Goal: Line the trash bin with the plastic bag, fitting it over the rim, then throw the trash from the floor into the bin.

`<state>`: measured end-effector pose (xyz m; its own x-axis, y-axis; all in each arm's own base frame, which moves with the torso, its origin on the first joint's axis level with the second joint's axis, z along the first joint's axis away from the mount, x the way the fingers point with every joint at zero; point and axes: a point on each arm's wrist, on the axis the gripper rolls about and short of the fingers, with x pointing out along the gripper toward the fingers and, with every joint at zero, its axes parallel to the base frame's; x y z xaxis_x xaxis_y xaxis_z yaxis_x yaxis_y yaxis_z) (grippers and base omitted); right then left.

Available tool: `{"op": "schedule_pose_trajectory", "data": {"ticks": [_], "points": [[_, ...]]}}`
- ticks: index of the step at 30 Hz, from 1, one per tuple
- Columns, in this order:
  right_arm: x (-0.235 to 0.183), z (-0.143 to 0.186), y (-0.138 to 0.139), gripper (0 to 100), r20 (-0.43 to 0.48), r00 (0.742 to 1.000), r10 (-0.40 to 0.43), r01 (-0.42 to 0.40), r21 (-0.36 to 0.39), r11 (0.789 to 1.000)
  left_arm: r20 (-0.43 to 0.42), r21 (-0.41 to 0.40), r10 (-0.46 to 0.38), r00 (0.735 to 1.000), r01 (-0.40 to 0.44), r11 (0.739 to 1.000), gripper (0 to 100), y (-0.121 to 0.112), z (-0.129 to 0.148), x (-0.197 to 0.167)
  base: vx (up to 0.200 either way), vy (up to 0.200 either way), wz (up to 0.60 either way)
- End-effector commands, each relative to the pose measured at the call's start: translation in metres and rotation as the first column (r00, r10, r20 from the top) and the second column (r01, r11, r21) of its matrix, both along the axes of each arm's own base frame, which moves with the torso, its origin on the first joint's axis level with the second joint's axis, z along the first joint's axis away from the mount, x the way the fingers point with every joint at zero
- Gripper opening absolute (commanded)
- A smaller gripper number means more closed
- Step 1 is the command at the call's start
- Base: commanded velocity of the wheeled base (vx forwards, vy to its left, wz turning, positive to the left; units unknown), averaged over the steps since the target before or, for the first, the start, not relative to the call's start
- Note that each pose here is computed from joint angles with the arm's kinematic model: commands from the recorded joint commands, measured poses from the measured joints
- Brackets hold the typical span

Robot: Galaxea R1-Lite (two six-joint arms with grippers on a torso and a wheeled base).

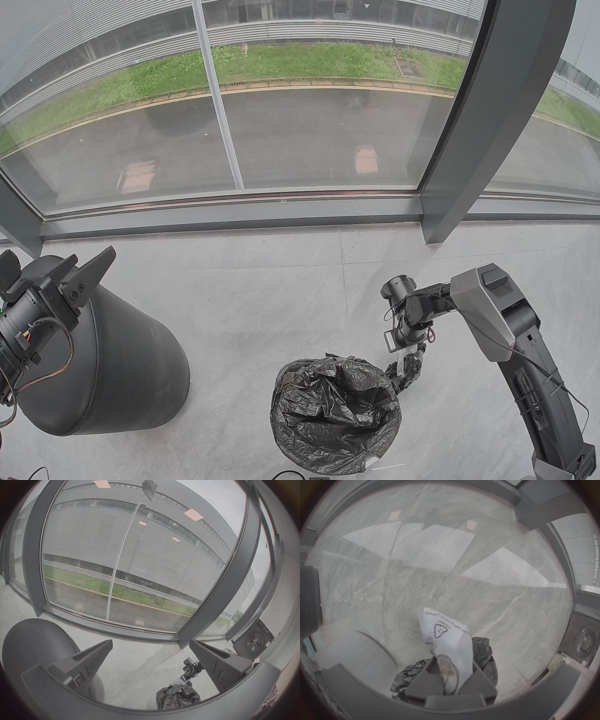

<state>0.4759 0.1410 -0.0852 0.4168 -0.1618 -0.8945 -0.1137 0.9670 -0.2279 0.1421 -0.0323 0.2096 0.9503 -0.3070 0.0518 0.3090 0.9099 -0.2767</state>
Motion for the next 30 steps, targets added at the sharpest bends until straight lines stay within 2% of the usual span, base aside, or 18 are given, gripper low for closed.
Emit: {"op": "schedule_pose_trajectory", "data": {"ticks": [1, 3, 4, 6, 7, 9, 15, 17, 18, 19, 22, 25, 30], "points": [[0.007, 0.078, -0.019, 0, 0.102, 0.993, -0.058, 0.058, 0.002, 0.998, 0.003, 0.0, -0.001, 1.0, 0.001, 1.0, 100, 0.0, -0.001, -0.001, 0.0, 0.0, 0.0], [0.006, 0.095, -0.023, 0, 0.124, 0.99, -0.074, 0.076, -0.008, 0.997, 0.008, -0.001, -0.002, 1.0, 0.002, 1.0, 100, 0.0, 0.0, -0.002, 0.0, 0.0, 0.0], [0.005, 0.113, -0.026, 0, 0.15, 0.985, -0.085, 0.088, -0.009, 0.996, 0.017, -0.001, 0.0, 1.0, 0.0, 1.0, 100, 0.001, 0.002, -0.003, 0.0, 0.0, 0.0], [0.005, 0.113, -0.026, 0, 0.15, 0.985, -0.085, 0.088, -0.009, 0.996, 0.017, -0.001, 0.0, 1.0, 0.0, 1.0, 100, 0.001, 0.002, -0.003, 0.0, 0.0, 0.0], [-0.003, 0.159, -0.03, 0, 0.209, 0.973, -0.1, 0.099, 0.014, 0.995, 0.048, -0.001, 0.0, 0.999, 0.0, 1.0, 100, 0.002, 0.006, -0.009, 0.0, 0.0, 0.0], [-0.01, 0.184, -0.032, 0, 0.233, 0.967, -0.105, 0.102, 0.027, 0.994, 0.073, -0.003, 0.001, 0.997, 0.0, 1.0, 100, 0.003, 0.009, -0.015, 0.0, 0.0, 0.0], [-0.061, 0.284, -0.031, 0, 0.303, 0.946, -0.115, 0.092, 0.091, 0.992, 0.233, -0.018, 0.019, 0.972, -0.015, 1.0, 100, 0.011, 0.03, -0.051, 0.0, 0.0, 0.0], [-0.08, 0.309, -0.022, 0, 0.333, 0.938, -0.096, 0.063, 0.109, 0.992, 0.249, 0.015, 0.051, 0.967, -0.057, 0.998, 100, 0.015, 0.029, -0.061, 0.0, 0.0, 0.0], [-0.082, 0.31, -0.021, 0, 0.334, 0.938, -0.094, 0.06, 0.11, 0.992, 0.247, 0.019, 0.056, 0.967, -0.062, 0.998, 100, 0.016, 0.028, -0.062, 0.0, 0.0, 0.0], [-0.103, 0.331, -0.008, 0, 0.357, 0.932, -0.066, 0.02, 0.131, 0.991, 0.237, 0.058, 0.113, 0.965, -0.13, 0.99, 100, 0.021, 0.025, -0.076, 0.0, 0.0, 0.0], [-0.136, 0.354, 0.015, 0, 0.371, 0.928, -0.029, -0.032, 0.157, 0.987, 0.2, 0.099, 0.196, 0.96, -0.219, 0.971, 100, 0.028, 0.018, -0.1, 0.0, 0.0, 0.0], [-0.17, 0.365, 0.035, 0, 0.336, 0.942, -0.011, -0.052, 0.178, 0.983, 0.149, 0.124, 0.256, 0.955, -0.275, 0.953, 100, 0.031, 0.007, -0.123, 0.0, 0.0, 0.0], [-0.209, 0.365, 0.059, 0, 0.289, 0.957, -0.022, -0.01, 0.109, 0.994, 0.111, 0.135, 0.317, 0.942, -0.331, 0.934, 100, 0.034, -0.015, -0.156, 0.0, 0.0, 0.0]]}}
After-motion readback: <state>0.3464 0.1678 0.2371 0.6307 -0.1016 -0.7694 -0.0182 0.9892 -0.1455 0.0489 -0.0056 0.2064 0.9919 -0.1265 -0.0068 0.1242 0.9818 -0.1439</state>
